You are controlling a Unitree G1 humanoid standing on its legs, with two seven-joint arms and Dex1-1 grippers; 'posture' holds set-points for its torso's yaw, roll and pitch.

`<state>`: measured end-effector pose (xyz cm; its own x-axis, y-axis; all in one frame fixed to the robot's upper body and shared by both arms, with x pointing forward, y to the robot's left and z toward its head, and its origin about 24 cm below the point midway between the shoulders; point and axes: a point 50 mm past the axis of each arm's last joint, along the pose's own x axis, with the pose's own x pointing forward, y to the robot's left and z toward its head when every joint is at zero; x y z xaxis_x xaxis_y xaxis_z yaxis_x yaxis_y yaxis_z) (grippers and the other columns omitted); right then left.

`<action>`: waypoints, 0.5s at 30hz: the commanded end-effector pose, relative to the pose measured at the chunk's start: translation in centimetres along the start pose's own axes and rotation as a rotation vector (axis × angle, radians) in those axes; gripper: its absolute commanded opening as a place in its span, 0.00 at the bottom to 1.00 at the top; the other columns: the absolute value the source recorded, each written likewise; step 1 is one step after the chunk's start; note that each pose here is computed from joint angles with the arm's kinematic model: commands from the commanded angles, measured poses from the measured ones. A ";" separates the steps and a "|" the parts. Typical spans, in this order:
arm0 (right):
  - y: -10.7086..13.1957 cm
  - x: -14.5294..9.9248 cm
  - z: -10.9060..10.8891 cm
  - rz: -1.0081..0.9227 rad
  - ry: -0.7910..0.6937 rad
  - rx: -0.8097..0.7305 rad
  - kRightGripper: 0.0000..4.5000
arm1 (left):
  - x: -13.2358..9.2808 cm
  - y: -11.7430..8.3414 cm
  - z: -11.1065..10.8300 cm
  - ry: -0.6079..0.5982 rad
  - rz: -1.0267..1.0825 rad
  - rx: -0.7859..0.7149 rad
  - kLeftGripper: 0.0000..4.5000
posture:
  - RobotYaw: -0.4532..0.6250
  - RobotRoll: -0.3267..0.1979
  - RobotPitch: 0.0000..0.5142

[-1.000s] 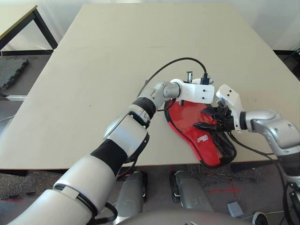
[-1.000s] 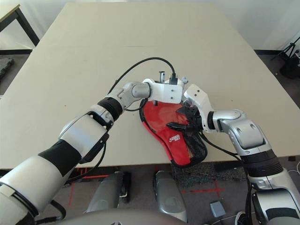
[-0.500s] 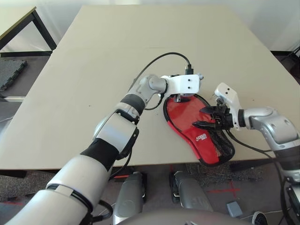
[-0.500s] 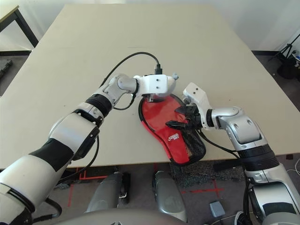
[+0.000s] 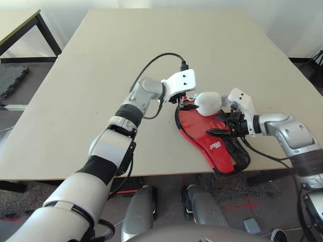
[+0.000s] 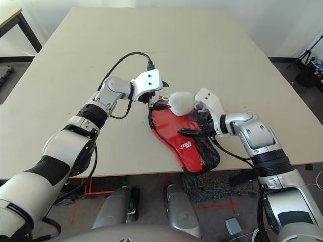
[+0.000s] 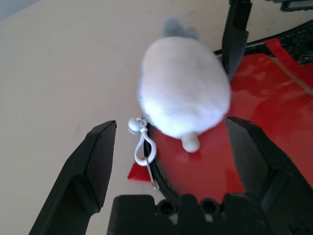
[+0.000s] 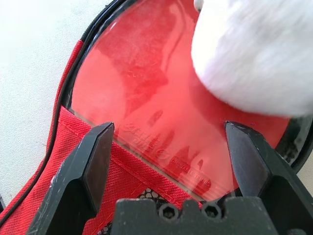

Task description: Store the ping-pong paddle in its case and zip it.

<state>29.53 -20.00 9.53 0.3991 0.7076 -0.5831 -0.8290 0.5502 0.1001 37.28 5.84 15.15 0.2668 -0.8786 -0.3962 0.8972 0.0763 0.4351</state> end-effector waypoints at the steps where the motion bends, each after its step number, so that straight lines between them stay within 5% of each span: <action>1: 0.7 1.8 -3.9 0.036 0.149 0.110 1.00 | -0.6 -0.9 -0.4 0.015 -0.063 -0.015 0.99 | 0.45 0.62 0.20; 15: 1.0 1.5 -4.6 0.043 0.167 0.118 1.00 | 1.1 -4.9 -1.4 0.058 -0.164 -0.123 0.99 | 0.44 0.62 0.26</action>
<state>29.32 -20.09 8.97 0.3954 0.6949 -0.6007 -0.8276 0.5531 0.0952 34.05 5.65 11.88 0.1421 -0.8540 -0.5005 0.9600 -0.0044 0.2801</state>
